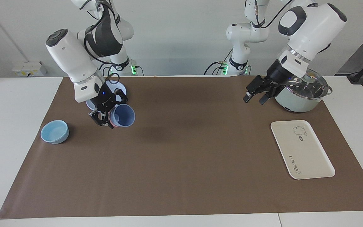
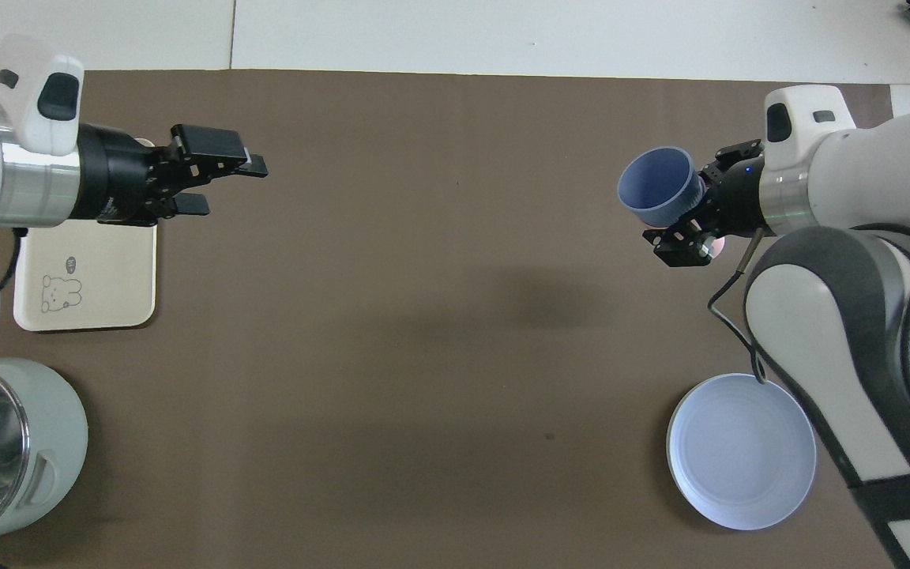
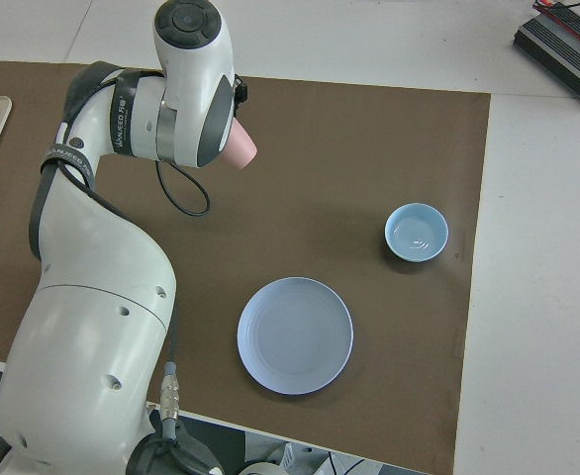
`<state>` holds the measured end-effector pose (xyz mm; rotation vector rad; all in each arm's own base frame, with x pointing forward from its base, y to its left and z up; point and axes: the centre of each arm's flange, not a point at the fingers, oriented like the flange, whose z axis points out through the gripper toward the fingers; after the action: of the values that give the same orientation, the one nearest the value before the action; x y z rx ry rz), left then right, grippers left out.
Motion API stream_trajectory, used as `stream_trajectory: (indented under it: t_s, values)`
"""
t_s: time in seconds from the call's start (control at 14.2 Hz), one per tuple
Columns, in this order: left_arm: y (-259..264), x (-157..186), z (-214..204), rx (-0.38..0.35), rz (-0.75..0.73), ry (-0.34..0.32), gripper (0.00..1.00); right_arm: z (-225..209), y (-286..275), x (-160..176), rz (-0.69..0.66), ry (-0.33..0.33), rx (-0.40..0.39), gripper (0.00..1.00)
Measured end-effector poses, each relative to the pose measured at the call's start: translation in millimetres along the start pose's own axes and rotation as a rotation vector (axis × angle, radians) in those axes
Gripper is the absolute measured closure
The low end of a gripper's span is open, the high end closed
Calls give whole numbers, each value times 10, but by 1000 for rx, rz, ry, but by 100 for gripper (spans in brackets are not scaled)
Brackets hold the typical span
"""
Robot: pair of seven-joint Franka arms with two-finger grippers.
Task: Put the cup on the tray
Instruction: 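Grasp the blue cup with the left gripper from the right gripper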
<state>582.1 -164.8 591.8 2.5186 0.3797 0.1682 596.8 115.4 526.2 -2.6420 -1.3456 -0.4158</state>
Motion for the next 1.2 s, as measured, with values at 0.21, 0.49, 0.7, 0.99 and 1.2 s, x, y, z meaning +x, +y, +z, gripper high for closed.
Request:
stream_trajectory:
  t_s: [0.21,0.49,0.7,0.99,1.2]
  values:
    - [373,-84,647,-171,-150,0,0,-36,-404,367,-17,-68,-19,14]
    - [755,-440,1279,-264,-202,-67,0,35,-780,599,-54,-131,-35,14]
    - [1103,-862,1476,-268,-149,-111,0,57,-906,660,-93,-165,-47,14]
    - [1331,-1301,1714,-263,-104,-139,0,74,-968,692,-117,-181,-59,14]
    - [1346,-1471,1840,-249,-91,-152,0,75,-969,693,-121,-184,-63,14]
